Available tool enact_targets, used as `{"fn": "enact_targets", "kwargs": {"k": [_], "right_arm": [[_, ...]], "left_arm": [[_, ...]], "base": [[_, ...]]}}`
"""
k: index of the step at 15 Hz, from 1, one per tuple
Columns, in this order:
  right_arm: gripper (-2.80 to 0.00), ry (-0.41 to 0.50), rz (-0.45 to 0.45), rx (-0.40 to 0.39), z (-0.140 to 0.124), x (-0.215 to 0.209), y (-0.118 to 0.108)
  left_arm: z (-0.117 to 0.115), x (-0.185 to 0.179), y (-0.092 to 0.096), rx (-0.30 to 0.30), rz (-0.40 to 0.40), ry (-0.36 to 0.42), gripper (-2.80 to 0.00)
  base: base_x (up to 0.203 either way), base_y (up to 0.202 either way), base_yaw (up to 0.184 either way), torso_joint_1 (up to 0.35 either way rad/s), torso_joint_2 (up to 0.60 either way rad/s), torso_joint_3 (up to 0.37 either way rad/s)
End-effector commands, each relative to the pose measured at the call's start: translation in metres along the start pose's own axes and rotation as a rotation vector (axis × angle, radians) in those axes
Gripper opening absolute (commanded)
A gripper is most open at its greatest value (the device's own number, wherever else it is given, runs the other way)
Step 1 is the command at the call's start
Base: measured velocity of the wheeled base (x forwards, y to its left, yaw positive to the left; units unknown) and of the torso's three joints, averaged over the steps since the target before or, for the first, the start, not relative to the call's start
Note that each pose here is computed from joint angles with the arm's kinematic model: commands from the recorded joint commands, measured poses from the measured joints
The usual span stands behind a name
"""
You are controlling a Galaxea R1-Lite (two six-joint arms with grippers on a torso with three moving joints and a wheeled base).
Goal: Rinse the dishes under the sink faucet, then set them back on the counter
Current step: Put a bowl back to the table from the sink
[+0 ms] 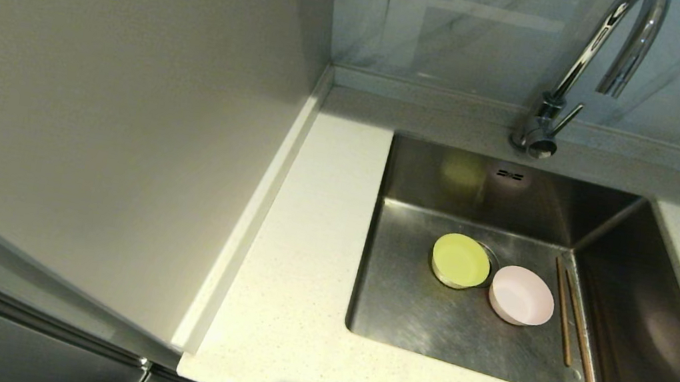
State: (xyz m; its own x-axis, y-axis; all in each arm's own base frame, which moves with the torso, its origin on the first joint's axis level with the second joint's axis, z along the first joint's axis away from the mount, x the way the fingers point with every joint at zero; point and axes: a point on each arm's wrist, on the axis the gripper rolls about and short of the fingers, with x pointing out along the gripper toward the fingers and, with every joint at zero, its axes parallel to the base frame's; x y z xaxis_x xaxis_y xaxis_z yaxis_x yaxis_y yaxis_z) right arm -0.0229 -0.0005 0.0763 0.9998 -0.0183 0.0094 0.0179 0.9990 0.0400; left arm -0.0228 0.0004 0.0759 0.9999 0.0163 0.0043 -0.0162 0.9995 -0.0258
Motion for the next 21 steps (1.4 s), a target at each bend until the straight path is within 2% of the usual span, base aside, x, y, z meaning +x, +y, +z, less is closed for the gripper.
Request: {"fn": "enact_targets", "kwargs": {"k": [1,21], "right_arm": [[-2.8,0.0,0.001,0.0,0.0001,0.0001,0.0],[-2.8,0.001,0.0,0.0,0.0001,0.0001,0.0]], "left_arm": [[0.0,-0.0002,0.0,0.0,0.001,-0.003,-2.8],[0.0,-0.0002,0.0,0.0,0.001,-0.003,-2.8]], "base": [[0.0,0.0,0.0,0.0,0.0,0.0],[0.0,0.0,0.0,0.0,0.0,0.0]]}}
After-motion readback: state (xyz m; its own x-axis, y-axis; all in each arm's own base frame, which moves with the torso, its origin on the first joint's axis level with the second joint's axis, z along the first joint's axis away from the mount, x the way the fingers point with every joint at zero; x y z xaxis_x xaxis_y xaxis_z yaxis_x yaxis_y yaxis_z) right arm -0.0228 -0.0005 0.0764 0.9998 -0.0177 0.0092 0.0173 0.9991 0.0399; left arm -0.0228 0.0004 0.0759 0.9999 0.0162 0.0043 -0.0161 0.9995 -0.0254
